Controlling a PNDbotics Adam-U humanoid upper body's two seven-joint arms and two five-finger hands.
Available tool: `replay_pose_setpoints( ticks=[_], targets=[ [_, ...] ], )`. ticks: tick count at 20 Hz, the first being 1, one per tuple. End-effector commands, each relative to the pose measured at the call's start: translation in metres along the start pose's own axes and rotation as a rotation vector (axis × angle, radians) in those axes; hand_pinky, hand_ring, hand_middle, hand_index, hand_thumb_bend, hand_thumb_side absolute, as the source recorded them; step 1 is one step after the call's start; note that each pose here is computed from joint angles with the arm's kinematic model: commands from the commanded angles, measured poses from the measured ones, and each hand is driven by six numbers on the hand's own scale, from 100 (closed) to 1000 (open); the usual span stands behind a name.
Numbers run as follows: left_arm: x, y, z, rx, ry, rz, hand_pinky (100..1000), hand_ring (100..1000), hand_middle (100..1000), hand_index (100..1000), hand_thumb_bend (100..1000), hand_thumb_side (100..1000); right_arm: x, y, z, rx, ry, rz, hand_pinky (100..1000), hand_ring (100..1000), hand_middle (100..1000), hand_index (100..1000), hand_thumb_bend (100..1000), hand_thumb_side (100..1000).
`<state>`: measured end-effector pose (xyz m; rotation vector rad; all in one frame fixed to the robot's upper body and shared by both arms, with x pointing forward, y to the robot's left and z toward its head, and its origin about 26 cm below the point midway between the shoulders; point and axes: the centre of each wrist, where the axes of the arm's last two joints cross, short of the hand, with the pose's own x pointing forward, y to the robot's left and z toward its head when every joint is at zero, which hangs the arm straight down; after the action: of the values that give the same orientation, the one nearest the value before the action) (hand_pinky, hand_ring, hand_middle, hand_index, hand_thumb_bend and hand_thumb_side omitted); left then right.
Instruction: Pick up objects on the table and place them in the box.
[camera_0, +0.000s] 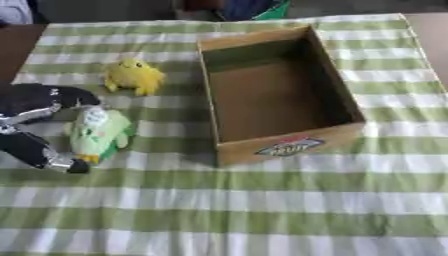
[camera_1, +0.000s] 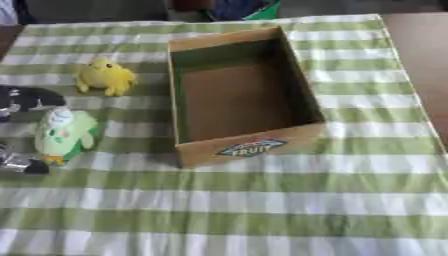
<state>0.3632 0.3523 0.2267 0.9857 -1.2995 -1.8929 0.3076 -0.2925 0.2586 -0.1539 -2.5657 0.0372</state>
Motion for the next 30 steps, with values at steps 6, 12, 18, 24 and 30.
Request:
replay_pose_setpoints(
  ticks=[6, 12, 18, 24, 30],
  targets=[
    [-0.006, -0.002, -0.004, 0.031, 0.05, -0.092, 701, 914, 918, 1000, 681, 811, 0.007, 0.0, -0.003, 0.013, -0.022, -0.009, 757, 648, 522, 825, 100, 942],
    [-0.006, -0.004, -0.011, 0.068, 0.052, -0.053, 639, 870, 822, 957, 562, 805, 0.006, 0.001, -0.003, 0.014, -0.018, -0.012, 758, 646, 522, 826, 100, 939],
    [-0.009, -0.006, -0.013, 0.102, 0.08, -0.032, 587, 820, 766, 902, 336, 717, 0.006, 0.001, -0.003, 0.014, -0.017, -0.015, 759, 646, 522, 827, 100, 937],
    [-0.013, -0.012, -0.016, 0.105, 0.103, -0.009, 528, 730, 661, 774, 259, 671, 0.006, 0.001, -0.003, 0.015, -0.017, -0.017, 760, 647, 522, 827, 100, 937],
    [-0.011, -0.007, -0.015, 0.156, 0.096, 0.019, 493, 679, 607, 723, 100, 522, 0.006, 0.001, -0.002, 0.016, -0.014, -0.016, 760, 647, 521, 828, 100, 935]
  ],
)
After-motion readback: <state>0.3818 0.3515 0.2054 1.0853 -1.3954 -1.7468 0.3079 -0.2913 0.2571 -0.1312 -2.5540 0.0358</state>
